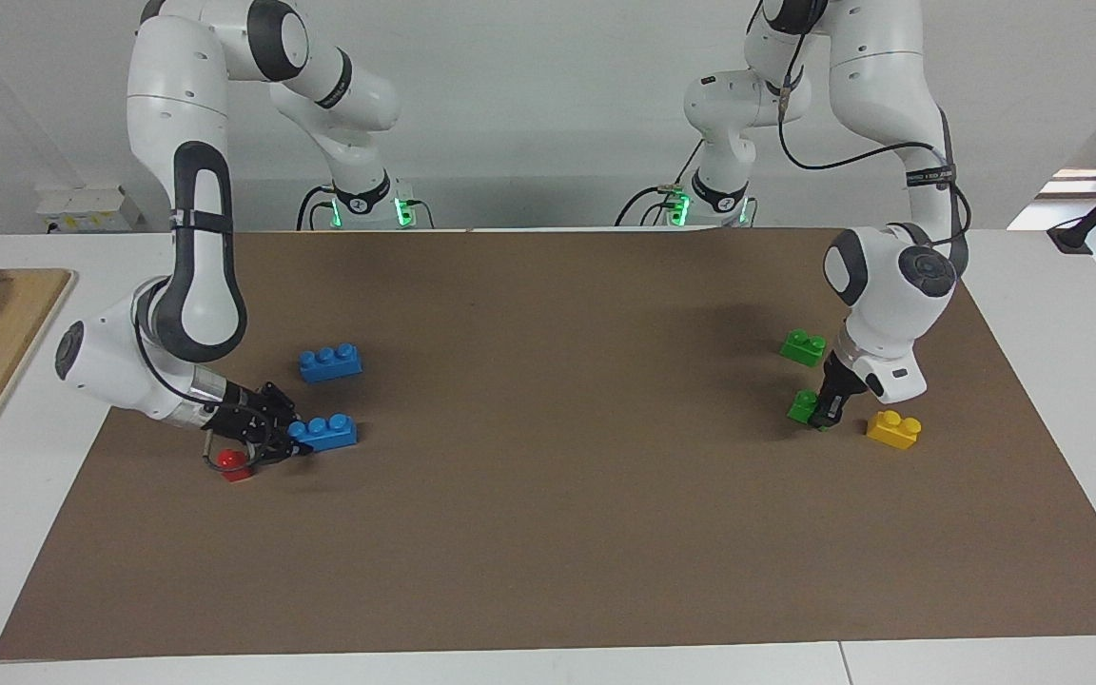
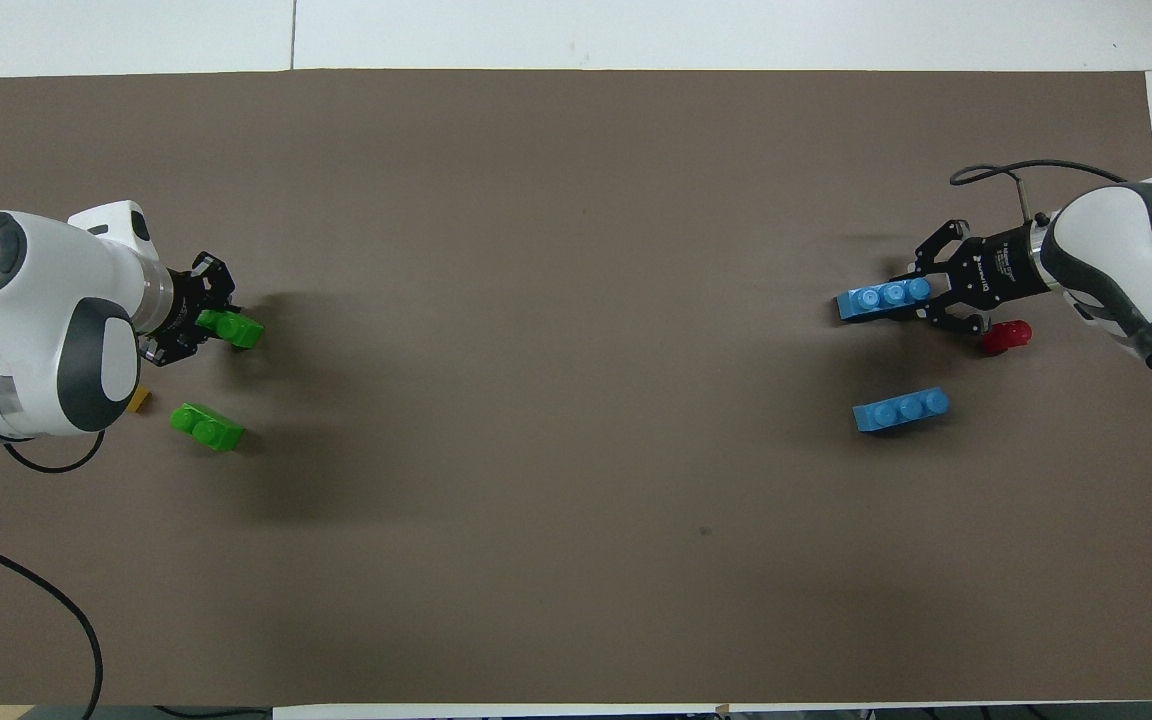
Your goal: Remove green block with left arm and hold with right
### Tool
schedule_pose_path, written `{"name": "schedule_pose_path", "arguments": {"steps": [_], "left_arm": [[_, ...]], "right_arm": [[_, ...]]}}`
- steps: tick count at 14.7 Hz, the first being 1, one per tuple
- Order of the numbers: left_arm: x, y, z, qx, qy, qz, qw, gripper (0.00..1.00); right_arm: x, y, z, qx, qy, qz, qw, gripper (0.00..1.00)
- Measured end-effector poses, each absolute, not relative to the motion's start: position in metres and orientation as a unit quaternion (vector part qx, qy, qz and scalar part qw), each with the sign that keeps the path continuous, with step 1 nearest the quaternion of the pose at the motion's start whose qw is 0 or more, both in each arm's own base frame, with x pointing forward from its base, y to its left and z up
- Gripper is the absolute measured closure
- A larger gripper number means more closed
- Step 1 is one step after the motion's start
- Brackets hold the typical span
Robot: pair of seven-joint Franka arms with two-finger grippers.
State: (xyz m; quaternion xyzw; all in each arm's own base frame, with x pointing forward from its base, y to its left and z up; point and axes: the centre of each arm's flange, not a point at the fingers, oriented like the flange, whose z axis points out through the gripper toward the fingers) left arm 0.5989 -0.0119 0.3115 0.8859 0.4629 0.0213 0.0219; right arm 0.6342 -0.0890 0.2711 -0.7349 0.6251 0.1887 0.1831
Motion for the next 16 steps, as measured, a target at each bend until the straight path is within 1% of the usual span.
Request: {"name": "schedule_pose_path", "arguments": {"steps": [1,2,4,5,6,7,9,11,12,14,16], "left_arm": [[0.599,-0.012,0.311,0.886,0.463,0.022,0.022,0.6],[0.599,-0.012,0.312,0.887,0.461,0.023,0.023,0.51],[0.601,-0.011,0.314,0.893,0.449,0.026,0.024,0.3],[0.603,-0.011,0.317,0.899,0.436,0.03,0.025,0.17],[0.605,-0.011,0.322,0.907,0.418,0.035,0.026,0.07],[0.608,-0.011,0.33,0.916,0.397,0.043,0.029,0.0],[0.616,-0.01,0.349,0.937,0.344,0.056,0.029,0.0],[0.623,-0.008,0.371,0.966,0.254,0.053,0.014,0.0],[0.625,-0.007,0.381,0.978,0.205,0.048,0.004,0.0],[0.627,-0.005,0.402,0.992,0.118,0.043,-0.006,0.0],[0.623,-0.003,0.424,0.996,0.082,0.043,-0.011,0.0]], "right_arm": [[0.634,-0.089,0.271,-0.736,0.624,0.188,0.182,0.52],[0.635,-0.089,0.273,-0.737,0.624,0.186,0.182,0.39],[0.638,-0.089,0.288,-0.74,0.621,0.176,0.188,0.19],[0.639,-0.088,0.302,-0.743,0.619,0.169,0.192,0.09],[0.64,-0.088,0.319,-0.747,0.615,0.16,0.195,0.01],[0.64,-0.087,0.338,-0.753,0.609,0.152,0.198,0.01],[0.638,-0.087,0.375,-0.772,0.593,0.131,0.189,0.0],[0.636,-0.086,0.408,-0.815,0.547,0.093,0.167,0.0],[0.635,-0.083,0.421,-0.837,0.518,0.076,0.162,0.01],[0.633,-0.079,0.445,-0.87,0.465,0.052,0.157,0.0],[0.629,-0.078,0.468,-0.9,0.411,0.04,0.139,0.0]]}}
